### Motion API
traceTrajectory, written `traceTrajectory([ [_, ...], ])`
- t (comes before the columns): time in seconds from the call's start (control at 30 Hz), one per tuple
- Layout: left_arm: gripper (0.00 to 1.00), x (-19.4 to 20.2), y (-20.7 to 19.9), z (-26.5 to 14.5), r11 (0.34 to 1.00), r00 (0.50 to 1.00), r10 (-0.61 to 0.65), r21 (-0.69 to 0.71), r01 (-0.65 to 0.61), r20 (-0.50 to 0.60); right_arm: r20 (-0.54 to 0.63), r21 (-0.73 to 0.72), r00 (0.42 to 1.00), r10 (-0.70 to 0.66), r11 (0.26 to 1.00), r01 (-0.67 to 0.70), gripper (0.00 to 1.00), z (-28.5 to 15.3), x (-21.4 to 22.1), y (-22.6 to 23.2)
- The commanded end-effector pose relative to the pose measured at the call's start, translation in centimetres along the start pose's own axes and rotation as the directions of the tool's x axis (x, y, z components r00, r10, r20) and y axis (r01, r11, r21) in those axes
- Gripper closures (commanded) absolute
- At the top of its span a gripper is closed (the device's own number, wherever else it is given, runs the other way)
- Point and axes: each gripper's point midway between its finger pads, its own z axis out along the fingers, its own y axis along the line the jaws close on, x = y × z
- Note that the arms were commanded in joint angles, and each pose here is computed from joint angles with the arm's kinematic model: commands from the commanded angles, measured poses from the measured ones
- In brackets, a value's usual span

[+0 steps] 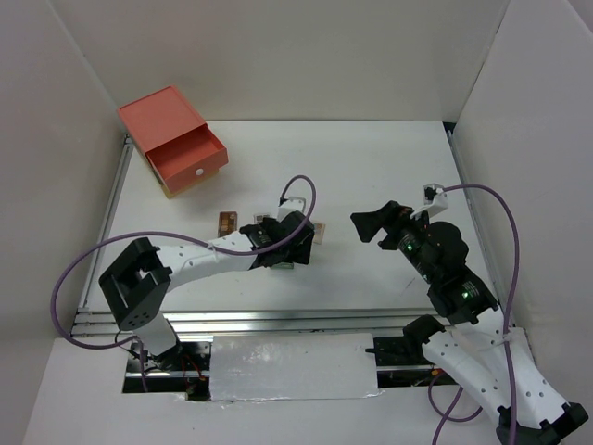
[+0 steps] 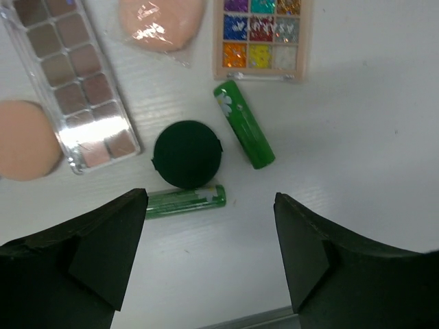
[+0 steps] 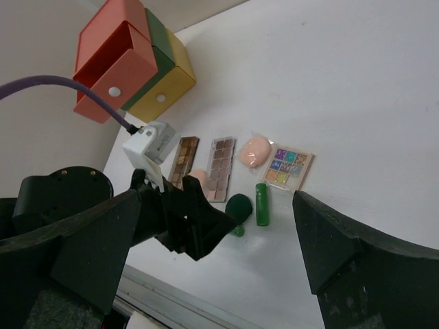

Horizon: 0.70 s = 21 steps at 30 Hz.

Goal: Organize the makeup

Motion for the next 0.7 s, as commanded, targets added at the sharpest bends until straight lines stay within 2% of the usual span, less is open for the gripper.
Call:
traceTrajectory([
  [0.0,0.12,1.8,-0.9,0.4,0.998,0.997,0.063,0.02,-0.062,-0.047,0.024,-0.018,1.0,0.007,1.0,-0.006,0.0,0.4,-0.5,0.3],
  [0.13,0.07,2.4,-0.8,0.6,0.985,0.986,0.161,0.062,-0.159,-0.038,0.017,-0.02,1.0,0.0,1.0,0.0,0.0,0.5,-0.4,0.4],
  [0.27,0.07,2.8,-0.8,0.6,0.967,0.971,0.239,0.103,-0.235,-0.027,0.014,-0.018,1.0,-0.002,1.0,0.002,0.0,0.6,-0.3,0.3],
  [0.5,0.05,4.0,-0.1,2.1,0.958,0.962,0.272,0.102,-0.267,-0.03,-0.008,-0.042,1.0,0.007,0.999,-0.007,0.0,0.8,0.2,0.7],
  [0.67,0.06,3.9,0.5,3.2,0.956,0.955,0.292,0.047,-0.29,-0.044,-0.014,-0.051,1.0,0.013,0.999,-0.013,0.0,0.8,0.5,0.8],
])
